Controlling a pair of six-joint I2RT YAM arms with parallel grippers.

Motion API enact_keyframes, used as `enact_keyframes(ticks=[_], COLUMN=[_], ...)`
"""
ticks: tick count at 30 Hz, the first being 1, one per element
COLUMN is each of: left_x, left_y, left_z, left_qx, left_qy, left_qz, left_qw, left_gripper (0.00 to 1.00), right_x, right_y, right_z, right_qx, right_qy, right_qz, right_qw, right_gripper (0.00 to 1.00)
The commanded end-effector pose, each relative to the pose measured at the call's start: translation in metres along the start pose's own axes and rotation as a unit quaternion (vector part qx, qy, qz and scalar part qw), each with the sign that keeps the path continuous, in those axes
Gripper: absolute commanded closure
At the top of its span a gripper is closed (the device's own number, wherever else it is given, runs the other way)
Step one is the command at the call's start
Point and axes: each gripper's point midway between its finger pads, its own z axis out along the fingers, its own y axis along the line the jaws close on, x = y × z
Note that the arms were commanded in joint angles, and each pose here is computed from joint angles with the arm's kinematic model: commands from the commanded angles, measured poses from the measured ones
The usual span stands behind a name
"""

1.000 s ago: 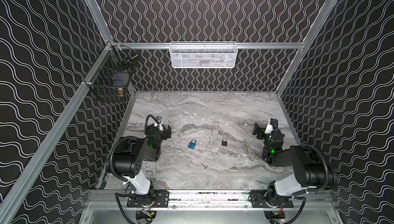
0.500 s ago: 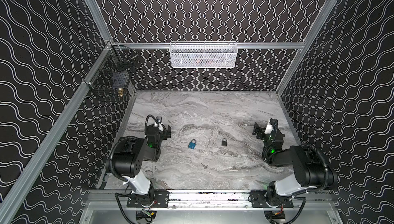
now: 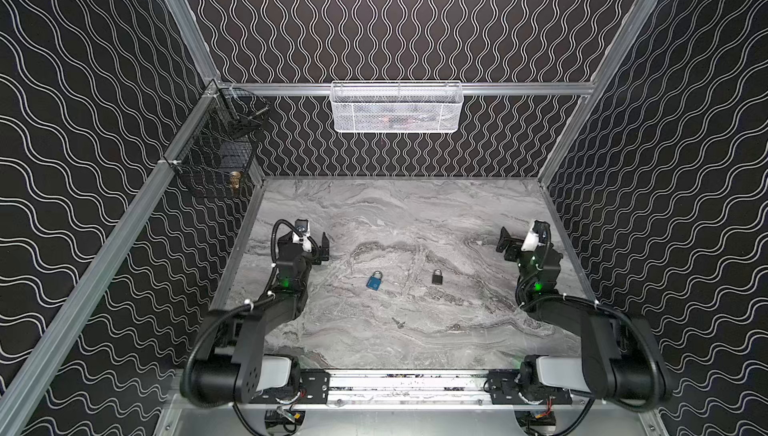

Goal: Unlock with the key
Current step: 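Lower the right gripper onto the silver key while the left gripper moves inward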

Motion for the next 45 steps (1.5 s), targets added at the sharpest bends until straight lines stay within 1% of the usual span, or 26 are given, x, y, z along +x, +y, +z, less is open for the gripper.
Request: enact_keyframes(ticks=[1, 4, 5, 7, 8, 9, 11, 12, 13, 14, 15, 16, 18, 19, 21, 24, 28, 31, 34, 37, 41, 45], left_x=[-0.011, -0.017, -0.015, -0.019, -0.020, -0.020, -0.013, -0.010, -0.008, -0.008, -0.006, -0.003, 0.003, 0.004, 0.000, -0.003, -0.001, 0.003, 0.009, 0.011, 0.018, 0.025], left_y=[0.000, 0.013, 0.016, 0.009, 0.006, 0.006, 0.010, 0.010, 0.007, 0.003, 0.001, -0.001, -0.004, -0.006, -0.010, -0.018, -0.040, -0.062, -0.089, -0.113, -0.145, -0.163], left_z=[-0.013, -0.022, -0.024, -0.026, -0.026, -0.027, -0.027, -0.026, -0.025, -0.024, -0.023, -0.022, -0.022, -0.023, -0.028, -0.039, -0.049, -0.057, -0.069, -0.083, -0.105, -0.123], left_qx=[0.008, -0.024, -0.033, -0.014, -0.005, -0.005, -0.024, -0.027, -0.019, -0.009, -0.001, 0.003, 0.015, 0.024, 0.039, 0.068, 0.108, 0.132, 0.161, 0.192, 0.236, 0.259], left_qy=[0.000, 0.013, 0.026, 0.035, 0.042, 0.051, 0.072, 0.076, 0.079, 0.084, 0.095, 0.107, 0.131, 0.138, 0.132, 0.122, 0.155, 0.184, 0.210, 0.226, 0.246, 0.261], left_qz=[-0.054, -0.132, -0.155, -0.170, -0.179, -0.203, -0.246, -0.265, -0.278, -0.288, -0.301, -0.312, -0.333, -0.333, -0.330, -0.346, -0.351, -0.335, -0.309, -0.290, -0.276, -0.264], left_qw=[0.998, 0.991, 0.987, 0.985, 0.983, 0.978, 0.966, 0.961, 0.957, 0.954, 0.949, 0.944, 0.934, 0.933, 0.934, 0.928, 0.917, 0.915, 0.913, 0.910, 0.899, 0.891], left_gripper=[0.01, 0.01, 0.01, 0.01, 0.01, 0.01, 0.01, 0.01, 0.01, 0.01, 0.01, 0.01, 0.01, 0.01, 0.01, 0.01, 0.01, 0.01, 0.01, 0.01, 0.01, 0.01], right_x=[0.006, -0.012, -0.014, -0.011, -0.011, -0.013, -0.014, -0.011, -0.007, 0.000, 0.006, 0.008, 0.015, 0.018, 0.020, 0.031, 0.049, 0.058, 0.066, 0.078, 0.097, 0.117], right_y=[0.004, 0.014, 0.011, -0.001, -0.002, 0.006, 0.026, 0.027, 0.023, 0.021, 0.020, 0.021, 0.025, 0.027, 0.036, 0.049, 0.063, 0.086, 0.101, 0.117, 0.133, 0.141], right_z=[-0.010, -0.029, -0.035, -0.040, -0.043, -0.046, -0.051, -0.053, -0.053, -0.053, -0.052, -0.051, -0.047, -0.046, -0.045, -0.046, -0.052, -0.062, -0.074, -0.091, -0.116, -0.144], right_qx=[-0.011, -0.047, -0.041, -0.003, 0.003, -0.018, -0.076, -0.080, -0.069, -0.059, -0.051, -0.048, -0.039, -0.038, -0.054, -0.073, -0.065, -0.086, -0.073, -0.078, -0.080, -0.068], right_qy=[0.038, -0.012, -0.019, -0.004, 0.006, 0.015, 0.028, 0.031, 0.031, 0.042, 0.062, 0.079, 0.132, 0.153, 0.179, 0.227, 0.298, 0.338, 0.373, 0.413, 0.463, 0.502], right_qz=[0.045, 0.098, 0.132, 0.209, 0.234, 0.234, 0.201, 0.220, 0.244, 0.268, 0.279, 0.279, 0.276, 0.272, 0.261, 0.250, 0.230, 0.199, 0.154, 0.130, 0.099, 0.064], right_qw=[0.998, 0.994, 0.990, 0.978, 0.972, 0.972, 0.976, 0.972, 0.967, 0.961, 0.957, 0.956, 0.951, 0.949, 0.947, 0.939, 0.924, 0.916, 0.912, 0.898, 0.877, 0.860], right_gripper=[0.01, 0.01, 0.01, 0.01, 0.01, 0.01, 0.01, 0.01, 0.01, 0.01, 0.01, 0.01, 0.01, 0.01, 0.01, 0.01, 0.01, 0.01, 0.01, 0.01, 0.01, 0.03])
